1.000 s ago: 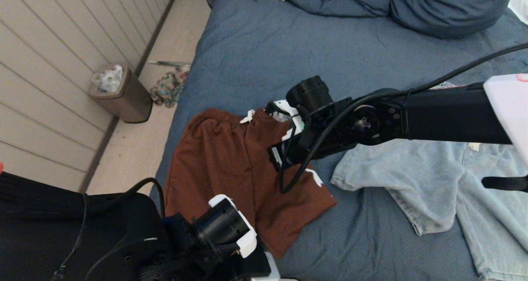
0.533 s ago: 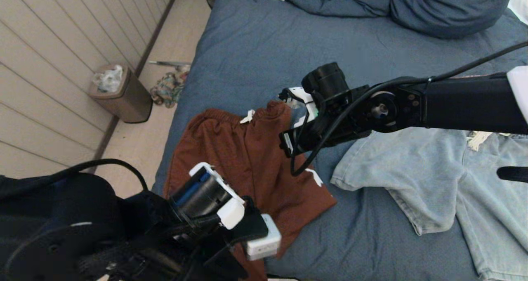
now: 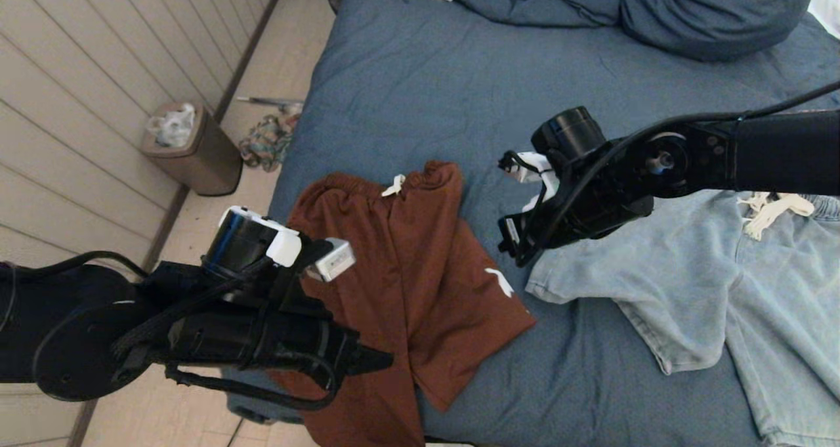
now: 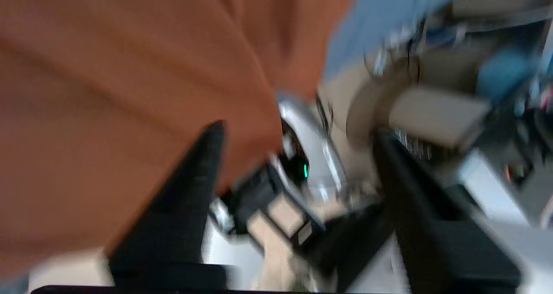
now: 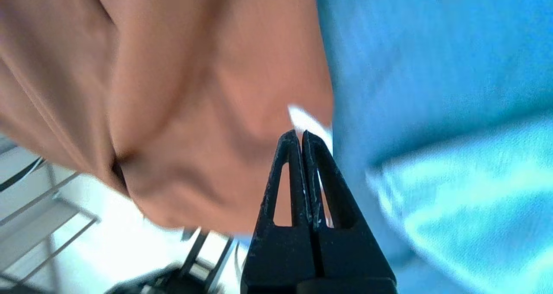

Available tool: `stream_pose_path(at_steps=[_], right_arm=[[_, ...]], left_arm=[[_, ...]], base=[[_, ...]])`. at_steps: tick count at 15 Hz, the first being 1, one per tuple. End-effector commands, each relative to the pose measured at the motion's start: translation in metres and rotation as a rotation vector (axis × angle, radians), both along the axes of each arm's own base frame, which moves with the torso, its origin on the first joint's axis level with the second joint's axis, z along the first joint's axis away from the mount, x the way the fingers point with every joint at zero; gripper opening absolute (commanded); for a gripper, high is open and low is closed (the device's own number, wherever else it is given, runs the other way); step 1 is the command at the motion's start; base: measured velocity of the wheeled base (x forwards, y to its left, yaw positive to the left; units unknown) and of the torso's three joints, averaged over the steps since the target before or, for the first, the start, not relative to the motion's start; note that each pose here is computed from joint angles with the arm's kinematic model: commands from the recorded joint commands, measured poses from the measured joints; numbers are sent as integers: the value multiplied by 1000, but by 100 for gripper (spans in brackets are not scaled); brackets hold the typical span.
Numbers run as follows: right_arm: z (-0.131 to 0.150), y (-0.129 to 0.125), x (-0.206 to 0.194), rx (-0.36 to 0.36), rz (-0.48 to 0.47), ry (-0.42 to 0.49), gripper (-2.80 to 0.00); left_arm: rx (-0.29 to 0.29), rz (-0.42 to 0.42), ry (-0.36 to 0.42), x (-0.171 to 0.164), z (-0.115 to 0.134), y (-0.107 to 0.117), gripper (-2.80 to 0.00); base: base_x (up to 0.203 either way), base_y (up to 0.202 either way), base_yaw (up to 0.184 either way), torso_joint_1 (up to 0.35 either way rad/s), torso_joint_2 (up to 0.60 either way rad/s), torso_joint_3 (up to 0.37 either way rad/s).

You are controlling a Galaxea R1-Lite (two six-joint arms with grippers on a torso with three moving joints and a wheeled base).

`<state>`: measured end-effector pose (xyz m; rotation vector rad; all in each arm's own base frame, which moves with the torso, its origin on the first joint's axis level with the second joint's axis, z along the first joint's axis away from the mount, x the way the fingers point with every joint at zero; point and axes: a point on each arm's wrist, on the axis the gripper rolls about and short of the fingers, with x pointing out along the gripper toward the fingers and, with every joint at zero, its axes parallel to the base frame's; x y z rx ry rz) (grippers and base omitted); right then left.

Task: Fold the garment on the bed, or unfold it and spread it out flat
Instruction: Unford the brown shorts

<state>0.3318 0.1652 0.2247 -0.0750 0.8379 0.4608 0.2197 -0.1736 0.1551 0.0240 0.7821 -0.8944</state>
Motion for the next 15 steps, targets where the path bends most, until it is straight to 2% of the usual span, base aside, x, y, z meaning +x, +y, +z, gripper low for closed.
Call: stream_pose_path(at_steps=[1, 3, 6, 8, 9, 11, 12, 15], right_arm=[[-8, -9, -18, -19, -5, 53, -280], [-23, -13, -25, -42, -15, 111, -280], [-29, -18, -32, -48, -29, 145, -280], [-28, -18, -31, -44, -26, 119, -280], [-29, -18, -30, -49, -29, 117, -280], [-33, -19, -29, -65, -22, 126, -280], [-34, -20, -27, -73, -19, 126, -280], [-41, -23, -26, -100, -6, 144, -280]], left_arm=[[-13, -6, -9, 11, 0, -8, -280], [-50, -33, -20, 21, 6, -17, -280], [-93, -33, -67, 39, 22, -30, -280], [-140, 1, -101, 51, 38, -39, -280], [-166, 56, -82, 58, 42, -45, -280], [-140, 100, -30, 65, 23, -56, -280], [-120, 96, -7, 66, 12, -63, -280], [-85, 20, 44, 50, -14, -90, -280]], base=[[0, 0, 0, 0, 0, 0], [0, 0, 0, 0, 0, 0], [0, 0, 0, 0, 0, 0], [0, 0, 0, 0, 0, 0], [0, 0, 0, 0, 0, 0], [0, 0, 0, 0, 0, 0], [0, 0, 0, 0, 0, 0], [0, 0, 0, 0, 0, 0]])
